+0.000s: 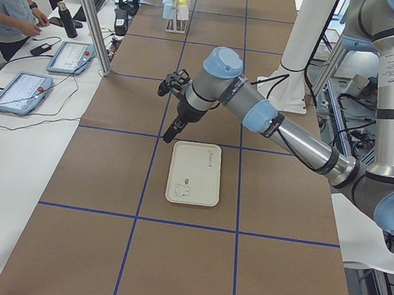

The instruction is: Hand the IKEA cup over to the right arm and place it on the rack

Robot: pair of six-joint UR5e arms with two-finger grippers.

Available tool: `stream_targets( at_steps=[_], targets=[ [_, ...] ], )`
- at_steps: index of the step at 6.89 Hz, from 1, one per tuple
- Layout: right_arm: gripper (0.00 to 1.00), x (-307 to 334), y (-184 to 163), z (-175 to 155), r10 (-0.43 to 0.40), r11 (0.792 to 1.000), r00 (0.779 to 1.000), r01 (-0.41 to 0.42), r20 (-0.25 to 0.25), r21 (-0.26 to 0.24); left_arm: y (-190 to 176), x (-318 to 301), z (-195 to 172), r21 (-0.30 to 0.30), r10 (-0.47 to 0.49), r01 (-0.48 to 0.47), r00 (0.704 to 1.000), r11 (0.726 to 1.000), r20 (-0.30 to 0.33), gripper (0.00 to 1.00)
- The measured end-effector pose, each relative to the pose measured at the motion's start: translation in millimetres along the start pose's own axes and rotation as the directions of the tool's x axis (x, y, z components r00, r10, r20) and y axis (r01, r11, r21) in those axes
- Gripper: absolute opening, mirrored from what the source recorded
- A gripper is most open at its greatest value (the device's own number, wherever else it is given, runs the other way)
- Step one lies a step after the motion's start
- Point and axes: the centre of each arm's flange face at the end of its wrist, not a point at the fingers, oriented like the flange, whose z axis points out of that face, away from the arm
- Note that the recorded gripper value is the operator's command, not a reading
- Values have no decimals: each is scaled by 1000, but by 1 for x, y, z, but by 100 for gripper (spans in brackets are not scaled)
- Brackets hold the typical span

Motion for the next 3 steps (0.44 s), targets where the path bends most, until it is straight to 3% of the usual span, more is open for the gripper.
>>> stream_targets(
  at_steps=[3],
  targets=[
    [100,-3,23,4,14,1000,1000,-14,1,-15,4,4,-6,4,0,0,1000,1000,2,100]
  ],
)
